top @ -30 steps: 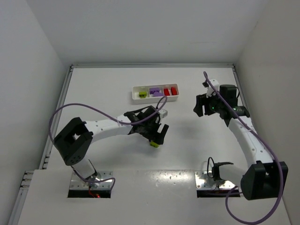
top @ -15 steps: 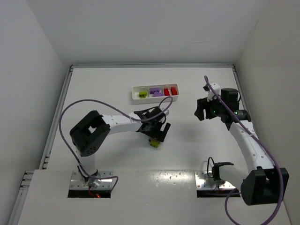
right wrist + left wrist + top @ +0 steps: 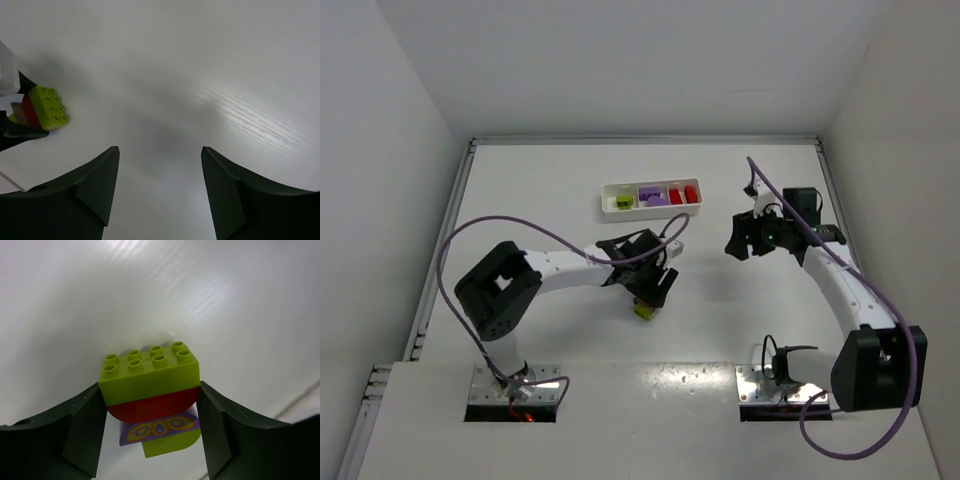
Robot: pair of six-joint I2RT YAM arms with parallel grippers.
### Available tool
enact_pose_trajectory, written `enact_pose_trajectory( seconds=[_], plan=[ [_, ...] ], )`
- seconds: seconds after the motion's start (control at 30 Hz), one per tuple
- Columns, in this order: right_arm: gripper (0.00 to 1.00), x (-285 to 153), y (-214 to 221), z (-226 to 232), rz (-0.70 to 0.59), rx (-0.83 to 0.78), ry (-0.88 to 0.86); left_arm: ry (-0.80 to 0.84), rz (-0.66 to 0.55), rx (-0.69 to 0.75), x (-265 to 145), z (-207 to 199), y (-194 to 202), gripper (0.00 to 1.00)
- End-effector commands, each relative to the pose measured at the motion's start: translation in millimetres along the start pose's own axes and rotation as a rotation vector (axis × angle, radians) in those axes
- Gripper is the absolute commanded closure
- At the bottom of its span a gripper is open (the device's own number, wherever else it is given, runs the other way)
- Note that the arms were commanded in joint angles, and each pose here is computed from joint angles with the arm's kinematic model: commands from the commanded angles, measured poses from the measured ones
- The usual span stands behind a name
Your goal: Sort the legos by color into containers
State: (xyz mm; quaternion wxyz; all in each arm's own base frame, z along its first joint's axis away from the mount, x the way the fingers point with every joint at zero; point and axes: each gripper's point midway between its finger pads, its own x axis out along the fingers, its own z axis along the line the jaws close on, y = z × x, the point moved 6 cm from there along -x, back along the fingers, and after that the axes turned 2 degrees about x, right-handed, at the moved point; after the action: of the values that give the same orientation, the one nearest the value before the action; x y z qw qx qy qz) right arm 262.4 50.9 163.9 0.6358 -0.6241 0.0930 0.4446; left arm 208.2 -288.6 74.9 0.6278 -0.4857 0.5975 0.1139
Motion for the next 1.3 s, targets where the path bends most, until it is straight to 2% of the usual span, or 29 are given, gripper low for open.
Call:
enact_pose_trajectory(
  seconds=[0.0,0.1,0.13,0.23,0.3,0.37,0.4,0.5,0.6,0.67,0.83,1.03,1.17,1.27],
  plan=[
    [0.33,-2,-22,14,-0.048,-0.01,-0.149,0.21,-0.163,0.09,-39,-19,-31,1.0],
    [0.33,2,-21,32,-0.042,0.014,-0.336,0.31,-0.247,0.123,-58,-25,-40,1.0],
    [0.33,1,-29,41,-0.053,0.012,-0.403,0.316,-0.335,0.134,-74,-24,-51,1.0],
    [0.33,6,-37,47,-0.049,0.072,-0.487,0.237,-0.471,0.094,-95,-16,-68,1.0],
    [0.33,10,-42,45,-0.044,0.139,-0.479,0.153,-0.541,-0.03,-106,-3,-86,1.0],
    [0.33,15,-47,39,-0.077,0.156,-0.39,0.102,-0.597,-0.172,-120,16,-105,1.0],
    [0.33,10,-62,38,-0.172,0.118,-0.355,0.077,-0.62,-0.217,-124,23,-111,1.0],
    [0.34,2,-78,42,-0.31,0.115,-0.288,-0.02,-0.665,-0.356,-132,48,-133,1.0],
    [0.34,4,-84,60,-0.342,0.13,-0.334,-0.02,-0.727,-0.515,-145,63,-158,1.0],
    [0.34,9,-83,73,-0.34,0.116,-0.364,-0.046,-0.753,-0.593,-150,70,-165,1.0],
    [0.35,26,-87,100,-0.358,0.091,-0.385,-0.001,-0.731,-0.74,-142,78,-171,1.0],
    [0.37,54,-100,110,-0.379,0.212,-0.329,0.076,-0.711,-0.827,-140,80,-176,1.0],
    [0.37,63,-113,111,-0.415,0.276,-0.319,0.11,-0.72,-0.844,-145,80,-181,1.0],
    [0.35,74,-114,116,-0.388,0.31,-0.337,0.128,-0.728,-0.847,-147,78,-183,1.0]
  ],
)
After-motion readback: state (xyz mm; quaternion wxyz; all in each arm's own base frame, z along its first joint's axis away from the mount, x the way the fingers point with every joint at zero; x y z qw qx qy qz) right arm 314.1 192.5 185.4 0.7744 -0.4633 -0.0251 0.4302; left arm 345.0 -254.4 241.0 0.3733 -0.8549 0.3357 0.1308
